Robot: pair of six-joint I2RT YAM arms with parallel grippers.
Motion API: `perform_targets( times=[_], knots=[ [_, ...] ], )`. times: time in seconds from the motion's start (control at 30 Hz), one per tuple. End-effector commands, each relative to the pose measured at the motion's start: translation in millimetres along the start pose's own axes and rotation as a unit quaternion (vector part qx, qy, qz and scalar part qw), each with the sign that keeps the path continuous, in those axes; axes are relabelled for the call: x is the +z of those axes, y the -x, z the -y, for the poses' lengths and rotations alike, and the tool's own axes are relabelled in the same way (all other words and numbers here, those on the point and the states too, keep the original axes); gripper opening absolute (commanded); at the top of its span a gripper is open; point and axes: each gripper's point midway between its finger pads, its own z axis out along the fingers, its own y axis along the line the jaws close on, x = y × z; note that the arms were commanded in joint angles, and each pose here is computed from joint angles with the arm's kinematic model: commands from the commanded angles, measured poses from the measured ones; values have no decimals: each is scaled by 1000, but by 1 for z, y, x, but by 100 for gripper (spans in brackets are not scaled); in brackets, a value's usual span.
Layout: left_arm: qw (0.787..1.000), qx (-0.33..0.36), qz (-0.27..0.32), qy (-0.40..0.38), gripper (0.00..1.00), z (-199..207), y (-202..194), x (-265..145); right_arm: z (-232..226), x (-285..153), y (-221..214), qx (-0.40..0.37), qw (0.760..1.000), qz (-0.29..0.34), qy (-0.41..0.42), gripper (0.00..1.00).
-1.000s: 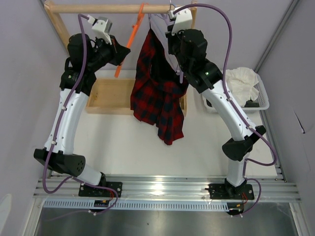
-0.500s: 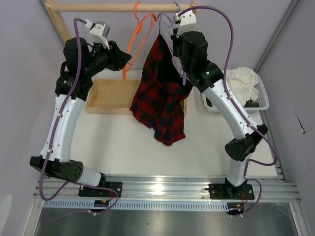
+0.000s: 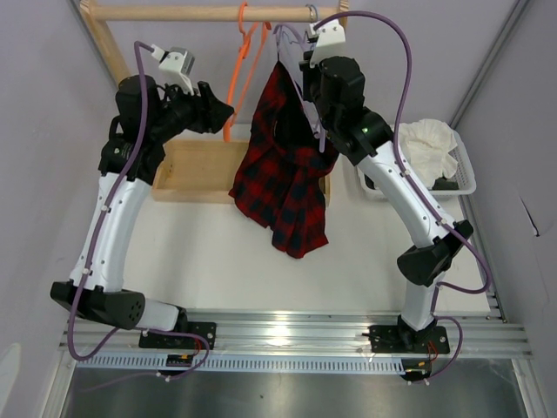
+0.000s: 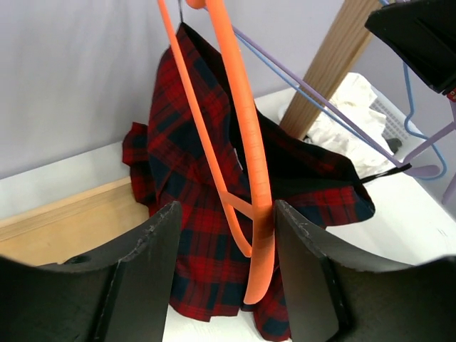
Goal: Place the skirt on the hanger
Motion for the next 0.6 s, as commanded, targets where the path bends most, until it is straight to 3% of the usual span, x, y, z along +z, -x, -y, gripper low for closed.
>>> perform_targets(
  times=[0.0,0.3,0.43,0.57],
  knots=[
    [998,2,49,33,60,-1,27,-23,4,-6,35,35,998,52,-10,0],
    [988,-8,103,111,69,-18,42,-51,-3,-8,30,52,998,43,2,0],
    [986,-16,106,130,70,-23,42,-56,-5,-7,25,52,998,37,-4,0],
    [986,-23,101,132,77,-25,33,-55,-9,-6,17,62,998,27,-2,0]
  ],
)
